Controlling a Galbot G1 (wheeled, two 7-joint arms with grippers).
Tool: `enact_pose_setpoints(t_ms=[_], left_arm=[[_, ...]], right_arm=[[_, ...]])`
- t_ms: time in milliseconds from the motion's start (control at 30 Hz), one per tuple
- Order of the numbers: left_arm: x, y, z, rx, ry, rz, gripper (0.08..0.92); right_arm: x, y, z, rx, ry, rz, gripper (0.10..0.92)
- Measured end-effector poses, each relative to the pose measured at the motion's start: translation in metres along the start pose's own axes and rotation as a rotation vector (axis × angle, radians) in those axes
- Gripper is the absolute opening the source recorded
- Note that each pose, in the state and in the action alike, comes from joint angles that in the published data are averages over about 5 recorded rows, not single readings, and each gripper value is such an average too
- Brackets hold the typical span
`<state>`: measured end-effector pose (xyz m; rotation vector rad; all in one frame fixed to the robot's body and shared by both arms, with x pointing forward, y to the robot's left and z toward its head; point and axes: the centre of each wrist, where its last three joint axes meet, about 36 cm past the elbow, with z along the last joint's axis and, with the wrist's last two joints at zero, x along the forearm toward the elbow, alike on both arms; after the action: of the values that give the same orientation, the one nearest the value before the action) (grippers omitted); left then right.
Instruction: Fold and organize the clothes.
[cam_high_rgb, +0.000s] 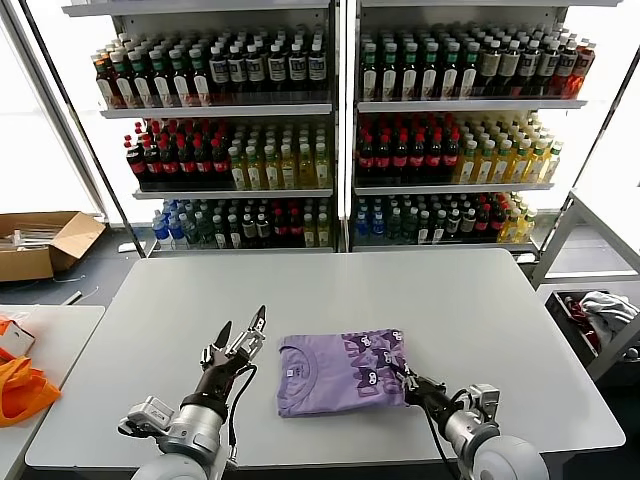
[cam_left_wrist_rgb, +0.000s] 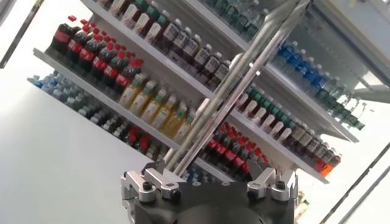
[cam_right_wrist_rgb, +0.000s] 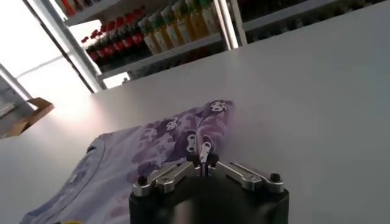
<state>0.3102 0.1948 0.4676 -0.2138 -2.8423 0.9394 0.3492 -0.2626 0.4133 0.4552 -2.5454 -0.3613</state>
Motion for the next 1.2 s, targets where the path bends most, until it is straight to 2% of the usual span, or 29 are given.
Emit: enact_pose_setpoints(t_ms=[200,433,733,933,1200], left_arm=[[0.004,-0.001,0.001,0.002,-0.002,-0.003,0.823],[0.007,-0.003,0.001,-0.002,-0.006,-0.005,0.823],[0.009,-0.006,-0.001,-0.01,-0.015,-0.002,0.822],[0.015,-0.005,-0.003,-0.026,-0.017,-0.006,0.823],[0.016,0.003,-0.005,-0.101,-0.003,0.021,0.823]], right_arm=[[0.025,-0.007,-0.001,0.09,-0.031,0.084,0.338],[0.042,-0.01,-0.01,0.194,-0.132,0.171,0.546],[0.019,0.023,-0.01,0.263,-0.22,0.129,0.789],[-0.015,0.054,0.004,0.285,-0.203,0.075,0.822],[-0.041,0.068,0.026,0.327,-0.077,0.106,0.823]])
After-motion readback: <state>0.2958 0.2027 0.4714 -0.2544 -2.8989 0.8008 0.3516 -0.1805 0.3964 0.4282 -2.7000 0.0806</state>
